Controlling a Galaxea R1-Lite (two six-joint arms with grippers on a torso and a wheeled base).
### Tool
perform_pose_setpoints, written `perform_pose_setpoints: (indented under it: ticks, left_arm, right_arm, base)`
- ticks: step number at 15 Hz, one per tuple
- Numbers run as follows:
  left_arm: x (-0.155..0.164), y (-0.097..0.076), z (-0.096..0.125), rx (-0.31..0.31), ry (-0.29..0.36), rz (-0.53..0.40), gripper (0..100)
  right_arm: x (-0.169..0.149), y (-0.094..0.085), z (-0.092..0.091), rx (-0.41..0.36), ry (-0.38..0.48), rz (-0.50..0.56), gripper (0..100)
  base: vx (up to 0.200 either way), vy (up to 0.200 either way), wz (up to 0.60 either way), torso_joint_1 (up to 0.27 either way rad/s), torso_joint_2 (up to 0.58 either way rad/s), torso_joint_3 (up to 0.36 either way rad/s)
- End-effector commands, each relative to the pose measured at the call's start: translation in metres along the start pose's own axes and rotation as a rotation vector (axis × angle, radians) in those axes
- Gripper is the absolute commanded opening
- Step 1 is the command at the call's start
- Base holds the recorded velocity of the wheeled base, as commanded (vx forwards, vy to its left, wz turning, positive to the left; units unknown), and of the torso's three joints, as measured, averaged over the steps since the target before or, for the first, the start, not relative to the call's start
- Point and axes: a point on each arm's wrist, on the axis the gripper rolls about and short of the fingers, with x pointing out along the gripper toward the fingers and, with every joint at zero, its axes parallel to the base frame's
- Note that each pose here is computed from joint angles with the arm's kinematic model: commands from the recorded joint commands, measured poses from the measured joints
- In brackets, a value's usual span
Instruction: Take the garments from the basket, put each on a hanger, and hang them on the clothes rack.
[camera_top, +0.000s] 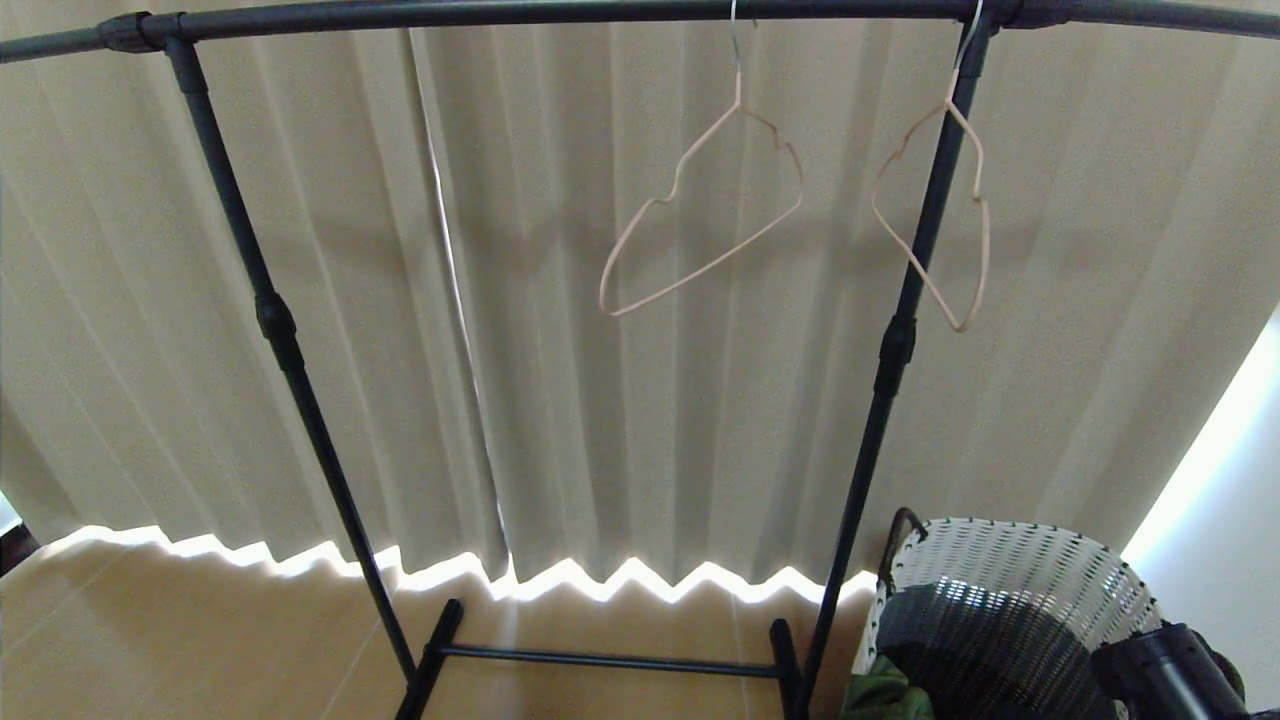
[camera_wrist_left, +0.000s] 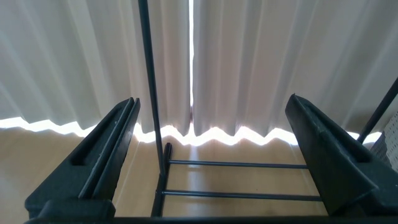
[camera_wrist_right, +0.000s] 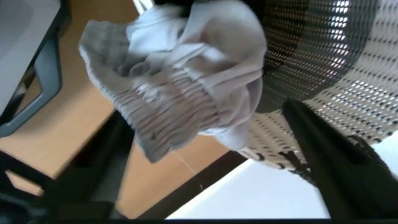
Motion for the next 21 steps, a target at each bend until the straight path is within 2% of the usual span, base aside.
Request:
perform_pose_setpoints:
  ticks: [1,5,8,9,12,16,19,21]
  left_arm:
    - [0.0,0.0,0.0,0.0,0.0,0.001,100]
    - [0.0,0.0,0.0,0.0,-0.001,-0.001,100]
    - [0.0,0.0,0.0,0.0,-0.001,-0.001,100]
    - [0.0,0.0,0.0,0.0,0.0,-0.001,100]
    - [0.0,0.0,0.0,0.0,-0.001,-0.001,100]
    - [0.0,0.0,0.0,0.002,-0.001,-0.001,100]
    - [0.0,0.0,0.0,0.002,-0.001,-0.001,100]
    - [0.0,0.0,0.0,0.002,-0.001,-0.001,100]
  right_arm:
    - [0.0,-0.001,-0.001,0.007,-0.007,-0.01,0]
    - [0.002,-0.003,-0.001,0.028,-0.032,-0.039,0]
    - [-0.01,-0.008,-0.002,0.063,-0.12,-0.137,0]
    - [-0.023,-0.014,-0.005,0.103,-0.171,-0.21,0]
    - [-0.062,-0.017,-0.014,0.161,-0.348,-0.412,0]
    - [-0.101,-0.01,-0.034,0.26,-0.504,-0.638,0]
    - [-0.124,-0.011,-0.037,0.374,-0.641,-0.728,0]
    - [-0.138,-0.014,-0.041,0.437,-0.66,-0.778,0]
  base:
    - [0.0,0.0,0.0,0.0,0.0,0.0]
    - [0.0,0.0,0.0,0.0,0.0,0.0]
    - [0.0,0.0,0.0,0.0,0.0,0.0]
    - [0.0,0.0,0.0,0.0,0.0,0.0]
    - [0.0,0.0,0.0,0.0,0.0,0.0]
    - [0.0,0.0,0.0,0.0,0.0,0.0]
    - [0.0,0.0,0.0,0.0,0.0,0.0]
    - [0.0,0.0,0.0,0.0,0.0,0.0]
